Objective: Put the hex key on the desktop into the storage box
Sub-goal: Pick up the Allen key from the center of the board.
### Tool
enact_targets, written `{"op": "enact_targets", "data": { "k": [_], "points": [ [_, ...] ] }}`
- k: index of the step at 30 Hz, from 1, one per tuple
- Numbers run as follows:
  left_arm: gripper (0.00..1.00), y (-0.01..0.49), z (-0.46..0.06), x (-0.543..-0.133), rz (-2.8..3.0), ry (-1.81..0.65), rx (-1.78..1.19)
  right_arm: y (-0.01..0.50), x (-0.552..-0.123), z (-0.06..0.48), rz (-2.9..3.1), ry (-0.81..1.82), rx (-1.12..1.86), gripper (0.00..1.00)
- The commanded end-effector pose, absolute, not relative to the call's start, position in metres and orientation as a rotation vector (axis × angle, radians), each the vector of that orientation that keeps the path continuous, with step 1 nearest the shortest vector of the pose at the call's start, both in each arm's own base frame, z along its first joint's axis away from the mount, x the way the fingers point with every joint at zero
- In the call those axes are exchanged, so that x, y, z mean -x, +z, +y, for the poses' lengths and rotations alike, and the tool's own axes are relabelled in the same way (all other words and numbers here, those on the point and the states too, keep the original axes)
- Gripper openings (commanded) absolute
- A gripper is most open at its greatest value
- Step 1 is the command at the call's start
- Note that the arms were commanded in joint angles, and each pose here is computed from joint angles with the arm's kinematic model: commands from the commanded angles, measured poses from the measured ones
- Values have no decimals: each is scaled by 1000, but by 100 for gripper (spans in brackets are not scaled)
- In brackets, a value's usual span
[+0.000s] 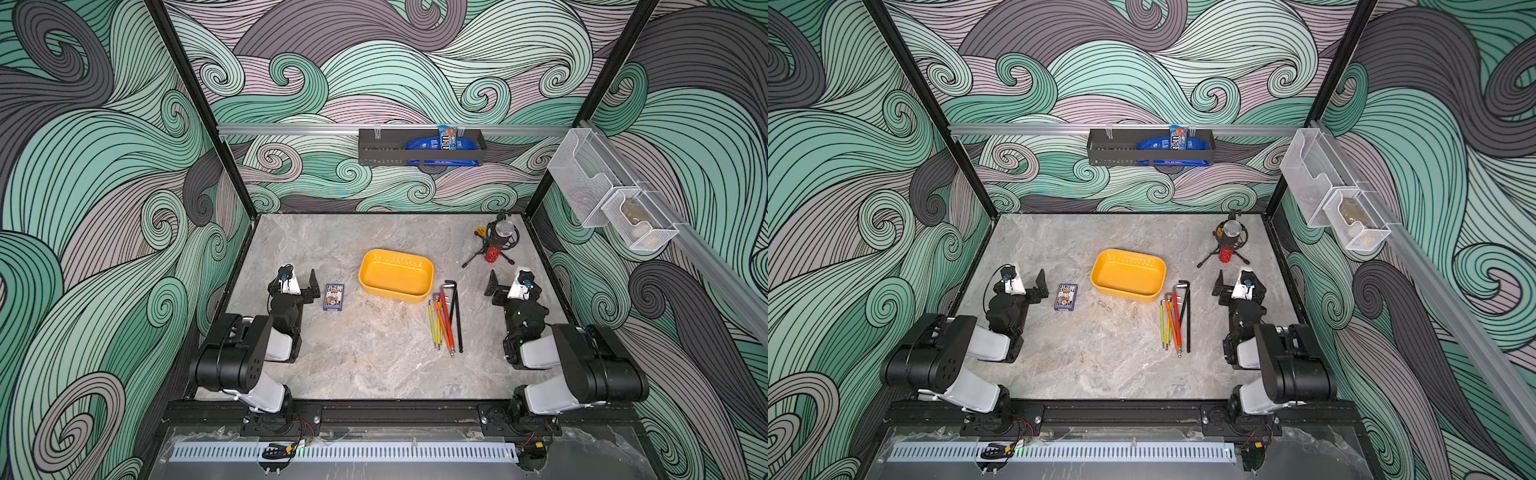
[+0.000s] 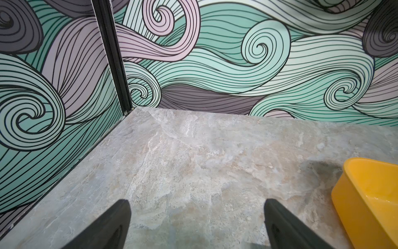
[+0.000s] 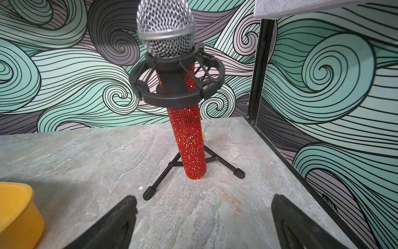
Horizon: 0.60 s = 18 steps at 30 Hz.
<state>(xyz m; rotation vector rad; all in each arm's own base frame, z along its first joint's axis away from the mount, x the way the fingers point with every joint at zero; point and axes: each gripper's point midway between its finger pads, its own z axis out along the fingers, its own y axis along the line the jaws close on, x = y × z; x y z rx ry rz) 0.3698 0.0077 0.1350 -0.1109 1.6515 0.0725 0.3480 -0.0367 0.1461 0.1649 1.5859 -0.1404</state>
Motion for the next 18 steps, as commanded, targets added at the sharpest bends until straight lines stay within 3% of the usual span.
{"op": "enact_targets", "data": {
  "k": [1, 5, 9, 12, 15, 18],
  "points": [
    [99, 171, -1, -379, 1632, 74, 75, 174, -340, -41, 1500, -156, -197, 100],
    [98, 210, -10, -376, 1550, -17, 148, 211, -329, -45, 1408, -165, -229, 100],
    [99, 261, -43, -375, 1488, -52, 113, 292, -327, -44, 1321, -190, -248, 100],
    [99, 305, -62, -372, 1459, -240, 237, 349, -322, -62, 1290, 7, -562, 100],
    [99, 268, -65, -371, 1683, -570, 696, 340, -314, -63, 1373, 193, -790, 100],
    [98, 260, -91, -366, 1714, -795, 653, 325, -320, -41, 1499, 306, -698, 100]
  ]
}}
